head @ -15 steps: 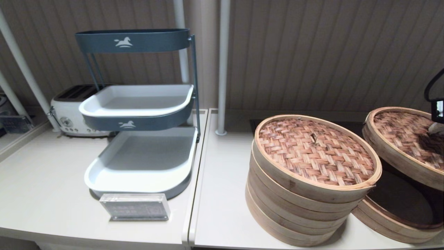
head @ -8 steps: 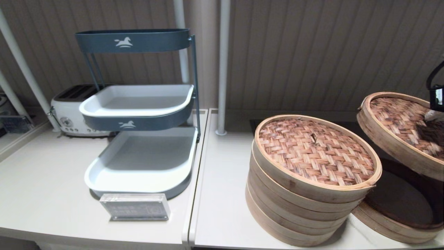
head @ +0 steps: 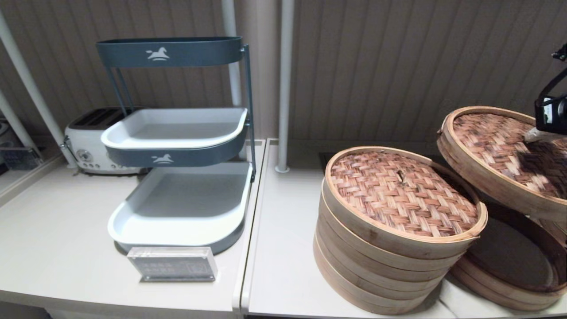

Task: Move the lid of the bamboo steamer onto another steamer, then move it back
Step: Put the steamer

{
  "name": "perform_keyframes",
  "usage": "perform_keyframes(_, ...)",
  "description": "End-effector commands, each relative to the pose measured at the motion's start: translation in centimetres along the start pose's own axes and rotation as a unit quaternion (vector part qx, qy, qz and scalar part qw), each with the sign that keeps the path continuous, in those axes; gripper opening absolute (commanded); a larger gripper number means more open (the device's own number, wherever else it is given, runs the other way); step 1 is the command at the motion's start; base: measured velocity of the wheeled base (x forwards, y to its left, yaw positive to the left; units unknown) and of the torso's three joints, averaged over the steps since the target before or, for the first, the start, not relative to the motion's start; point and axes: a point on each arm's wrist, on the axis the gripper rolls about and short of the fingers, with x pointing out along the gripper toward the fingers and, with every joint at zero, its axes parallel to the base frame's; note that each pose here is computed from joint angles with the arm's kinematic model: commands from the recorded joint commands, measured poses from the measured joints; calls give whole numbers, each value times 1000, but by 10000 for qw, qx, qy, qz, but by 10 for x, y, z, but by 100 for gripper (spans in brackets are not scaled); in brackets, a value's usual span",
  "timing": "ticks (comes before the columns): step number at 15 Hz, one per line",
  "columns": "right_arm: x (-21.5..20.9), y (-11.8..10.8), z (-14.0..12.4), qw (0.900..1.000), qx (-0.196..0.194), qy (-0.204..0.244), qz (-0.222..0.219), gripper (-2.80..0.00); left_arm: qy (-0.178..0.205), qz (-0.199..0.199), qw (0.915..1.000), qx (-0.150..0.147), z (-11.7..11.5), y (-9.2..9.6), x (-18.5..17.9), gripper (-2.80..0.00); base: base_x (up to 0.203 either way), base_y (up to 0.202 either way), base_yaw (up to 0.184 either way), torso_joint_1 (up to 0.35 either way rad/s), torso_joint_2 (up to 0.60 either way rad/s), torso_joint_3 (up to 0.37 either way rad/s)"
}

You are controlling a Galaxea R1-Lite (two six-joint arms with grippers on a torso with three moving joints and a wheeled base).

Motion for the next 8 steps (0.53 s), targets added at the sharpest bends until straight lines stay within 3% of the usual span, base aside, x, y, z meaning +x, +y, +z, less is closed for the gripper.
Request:
perform_keyframes(1, -2, 9, -1, 9999, -97, -20, 124, -280, 134, -1, 9999, -1, -8, 0, 2, -280, 0, 0, 0, 0, 0, 0)
perform_keyframes(8, -4, 37, 2, 9972, -407, -301, 545, -280, 134, -1, 9999, -1, -8, 0, 2, -280, 0, 0, 0, 0, 0, 0)
